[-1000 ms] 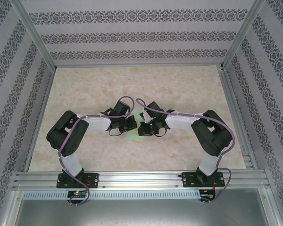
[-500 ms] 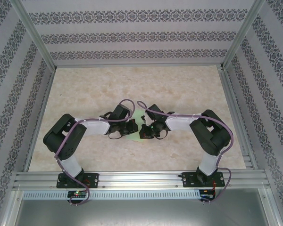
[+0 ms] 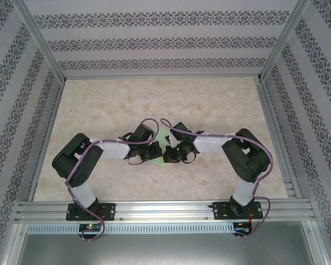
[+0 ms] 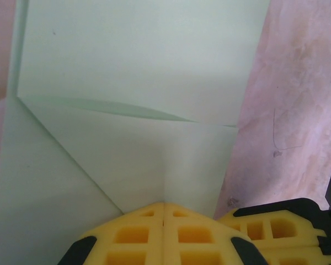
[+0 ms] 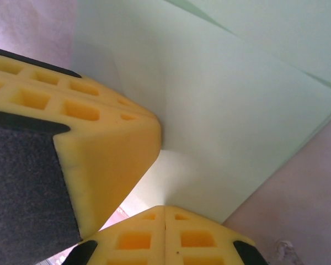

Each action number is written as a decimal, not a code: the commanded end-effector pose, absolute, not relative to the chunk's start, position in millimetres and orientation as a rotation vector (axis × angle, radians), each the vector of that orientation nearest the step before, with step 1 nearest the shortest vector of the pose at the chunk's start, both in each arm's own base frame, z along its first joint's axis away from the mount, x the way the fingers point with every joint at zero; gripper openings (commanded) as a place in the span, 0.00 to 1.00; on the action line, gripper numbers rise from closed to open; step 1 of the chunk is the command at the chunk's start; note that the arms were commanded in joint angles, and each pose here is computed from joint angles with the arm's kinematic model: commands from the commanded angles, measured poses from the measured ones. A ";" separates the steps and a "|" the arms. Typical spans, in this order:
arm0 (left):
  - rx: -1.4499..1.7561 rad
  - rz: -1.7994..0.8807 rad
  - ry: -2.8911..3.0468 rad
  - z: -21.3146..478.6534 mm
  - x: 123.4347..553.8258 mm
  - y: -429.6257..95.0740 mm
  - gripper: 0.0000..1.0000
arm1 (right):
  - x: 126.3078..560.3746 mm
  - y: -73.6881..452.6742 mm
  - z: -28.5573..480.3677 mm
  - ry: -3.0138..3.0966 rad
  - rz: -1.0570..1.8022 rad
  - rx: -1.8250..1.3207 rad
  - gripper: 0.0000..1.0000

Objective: Fold a paper plane with a square sheet of paper (pick it up from the middle)
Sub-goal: Fold the triangle a second time at the center of the table.

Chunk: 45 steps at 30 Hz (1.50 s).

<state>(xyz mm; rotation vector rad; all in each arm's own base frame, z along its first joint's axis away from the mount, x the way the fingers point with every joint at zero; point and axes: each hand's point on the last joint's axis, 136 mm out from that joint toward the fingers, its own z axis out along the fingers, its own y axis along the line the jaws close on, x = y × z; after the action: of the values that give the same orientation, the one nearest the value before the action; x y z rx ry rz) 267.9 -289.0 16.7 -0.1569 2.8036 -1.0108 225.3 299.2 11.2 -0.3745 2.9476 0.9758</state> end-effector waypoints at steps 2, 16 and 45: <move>-0.192 -0.867 2.850 -13.2 264.8 -267.6 0.04 | 204.4 263.2 -26.8 3.107 0.725 -0.373 0.01; -0.242 -0.809 2.798 -2.9 315.3 -234.5 0.05 | 186.3 242.2 -46.2 3.182 0.608 -0.412 0.01; -0.303 -0.871 2.625 76.2 335.4 -198.1 0.45 | 305.8 272.5 82.3 2.667 0.868 -0.062 0.43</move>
<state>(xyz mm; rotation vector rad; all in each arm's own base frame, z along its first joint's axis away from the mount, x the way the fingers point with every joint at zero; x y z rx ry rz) 346.7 -200.7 75.4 -0.2694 2.6214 -0.8413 285.1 283.5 74.1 -0.1476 2.7188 0.9292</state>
